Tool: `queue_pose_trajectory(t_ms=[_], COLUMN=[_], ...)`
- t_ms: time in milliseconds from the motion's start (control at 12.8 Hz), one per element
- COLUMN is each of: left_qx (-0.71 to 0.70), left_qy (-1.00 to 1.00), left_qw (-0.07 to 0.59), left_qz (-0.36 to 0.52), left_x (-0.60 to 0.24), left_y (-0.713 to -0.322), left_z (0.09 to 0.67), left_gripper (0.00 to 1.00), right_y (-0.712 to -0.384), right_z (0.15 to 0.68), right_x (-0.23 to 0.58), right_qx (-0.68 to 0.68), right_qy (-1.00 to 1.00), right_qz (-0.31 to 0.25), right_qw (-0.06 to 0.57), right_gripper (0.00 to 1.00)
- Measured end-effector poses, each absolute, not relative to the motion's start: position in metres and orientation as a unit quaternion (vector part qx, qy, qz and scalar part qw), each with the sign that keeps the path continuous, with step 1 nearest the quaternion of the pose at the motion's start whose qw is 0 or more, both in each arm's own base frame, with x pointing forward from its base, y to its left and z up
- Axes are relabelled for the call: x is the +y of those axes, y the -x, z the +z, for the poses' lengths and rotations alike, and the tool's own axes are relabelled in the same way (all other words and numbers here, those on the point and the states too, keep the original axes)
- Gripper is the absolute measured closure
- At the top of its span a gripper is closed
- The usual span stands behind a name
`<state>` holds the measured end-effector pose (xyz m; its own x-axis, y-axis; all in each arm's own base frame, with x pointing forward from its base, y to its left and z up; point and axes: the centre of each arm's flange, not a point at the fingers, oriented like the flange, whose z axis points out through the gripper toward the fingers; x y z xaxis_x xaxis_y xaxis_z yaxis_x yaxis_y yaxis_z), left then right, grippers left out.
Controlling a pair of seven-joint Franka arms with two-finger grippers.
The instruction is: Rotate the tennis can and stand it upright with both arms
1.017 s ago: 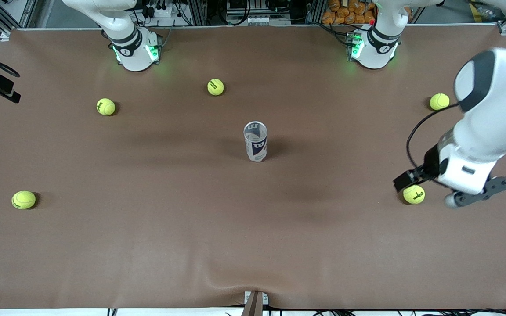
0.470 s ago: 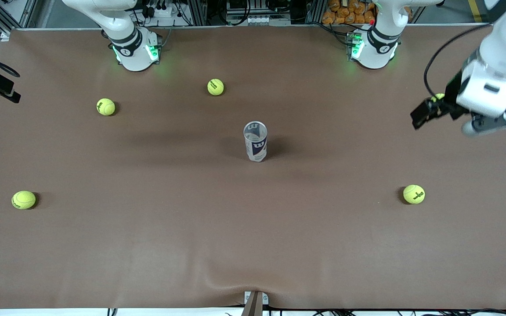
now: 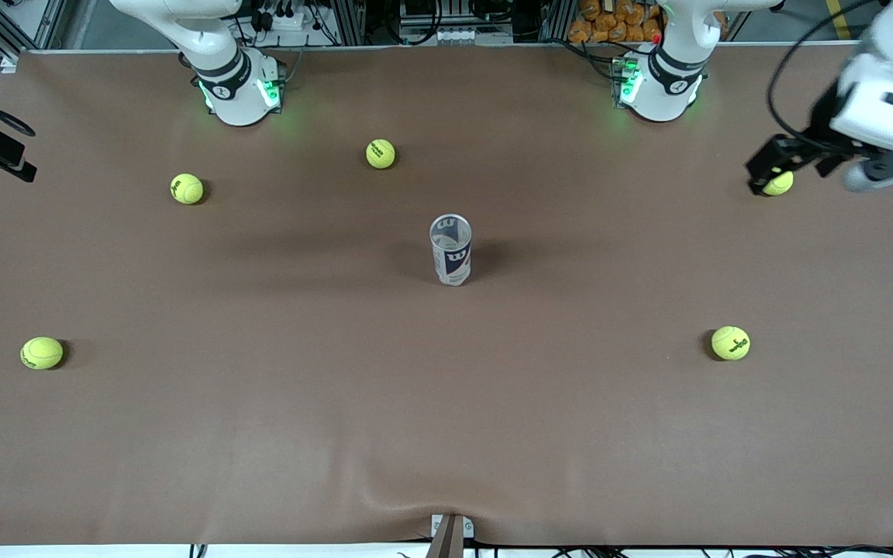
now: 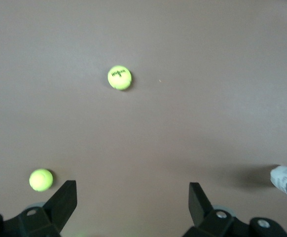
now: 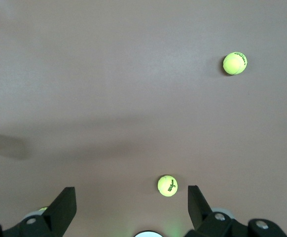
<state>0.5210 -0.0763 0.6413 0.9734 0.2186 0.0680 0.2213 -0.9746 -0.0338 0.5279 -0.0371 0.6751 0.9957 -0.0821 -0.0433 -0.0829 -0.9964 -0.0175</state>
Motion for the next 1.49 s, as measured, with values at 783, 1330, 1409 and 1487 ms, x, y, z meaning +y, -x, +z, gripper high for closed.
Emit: queue_pose_trajectory(t_ms=[783, 1330, 1409, 1487], left_qx=[-0.072, -0.072, -0.073, -0.073], left_qy=[0.997, 0.997, 0.997, 0.997], left_qw=[-0.005, -0.02, -0.02, -0.02], left_qz=[-0.041, -0.036, -0.036, -0.035], left_x=[-0.059, -0.054, -0.054, -0.054], left_y=[-0.551, -0.553, -0.553, -0.554], left_z=[0.649, 0.646, 0.646, 0.645], left_gripper=[0.0, 0.0, 0.0, 0.0], right_y=[-0.534, -0.534, -0.533, -0.533], right_z=[0.668, 0.669, 0.67, 0.67], right_x=[-0.048, -0.048, -0.049, -0.05], right_qx=[0.051, 0.052, 0.052, 0.053], right_qy=[0.998, 0.998, 0.998, 0.998], right_qz=[0.018, 0.018, 0.017, 0.016], right_qw=[0.009, 0.009, 0.009, 0.009], right_gripper=[0.0, 0.0, 0.0, 0.0])
